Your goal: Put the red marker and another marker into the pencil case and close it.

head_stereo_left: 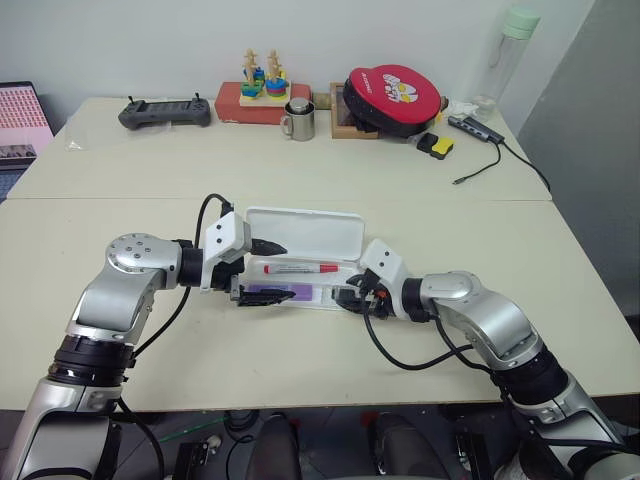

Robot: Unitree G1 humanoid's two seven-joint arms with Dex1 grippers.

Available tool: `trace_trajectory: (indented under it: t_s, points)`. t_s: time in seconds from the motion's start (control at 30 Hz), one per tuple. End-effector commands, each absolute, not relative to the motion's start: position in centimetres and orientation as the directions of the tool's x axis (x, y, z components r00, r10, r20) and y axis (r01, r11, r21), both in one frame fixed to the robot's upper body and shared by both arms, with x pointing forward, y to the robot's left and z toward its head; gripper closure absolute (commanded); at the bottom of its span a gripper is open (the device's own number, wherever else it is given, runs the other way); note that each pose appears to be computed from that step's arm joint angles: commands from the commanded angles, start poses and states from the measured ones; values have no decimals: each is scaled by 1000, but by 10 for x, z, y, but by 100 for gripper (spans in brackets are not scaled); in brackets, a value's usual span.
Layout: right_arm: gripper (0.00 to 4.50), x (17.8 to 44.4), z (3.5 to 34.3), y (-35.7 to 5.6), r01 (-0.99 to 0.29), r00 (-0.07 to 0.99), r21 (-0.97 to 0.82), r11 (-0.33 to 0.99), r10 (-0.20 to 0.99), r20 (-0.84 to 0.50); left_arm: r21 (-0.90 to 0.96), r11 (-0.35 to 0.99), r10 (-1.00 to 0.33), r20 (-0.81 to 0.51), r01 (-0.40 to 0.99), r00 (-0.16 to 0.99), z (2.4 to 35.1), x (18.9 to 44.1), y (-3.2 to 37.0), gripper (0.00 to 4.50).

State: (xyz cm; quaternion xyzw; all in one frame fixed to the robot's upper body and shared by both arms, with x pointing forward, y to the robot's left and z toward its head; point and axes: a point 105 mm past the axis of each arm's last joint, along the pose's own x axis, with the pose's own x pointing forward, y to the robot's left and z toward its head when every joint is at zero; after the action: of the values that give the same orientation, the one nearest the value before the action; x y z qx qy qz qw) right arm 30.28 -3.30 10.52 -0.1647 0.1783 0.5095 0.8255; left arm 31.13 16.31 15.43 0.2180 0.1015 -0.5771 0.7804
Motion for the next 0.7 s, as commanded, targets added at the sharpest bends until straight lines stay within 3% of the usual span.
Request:
trace_trajectory:
  t_s: [0.03, 0.13, 0.23, 0.37, 0.57, 0.7]
  points:
    - [83, 300, 129, -31, -911, 410, -142, 387, 818, -403, 259, 299, -870, -321, 919, 374, 180, 314, 167, 0]
    - [7, 299, 153, -31, -921, 389, -141, 363, 855, -342, 214, 391, -874, -218, 895, 433, 192, 313, 173, 0]
    - [12, 302, 180, -30, -930, 366, -122, 345, 893, -261, 158, 456, -871, -121, 876, 476, 201, 309, 177, 0]
    - [96, 317, 200, -30, -921, 388, -131, 367, 896, -215, 130, 531, -839, -58, 837, 541, 209, 305, 189, 0]
    - [229, 388, 230, -26, -787, 616, -190, 587, 767, -179, 131, 658, -752, 48, 742, 658, 231, 305, 226, 0]
    - [323, 401, 241, -18, -769, 638, -193, 609, 753, -164, 102, 678, -734, 138, 728, 665, 245, 300, 232, 0]
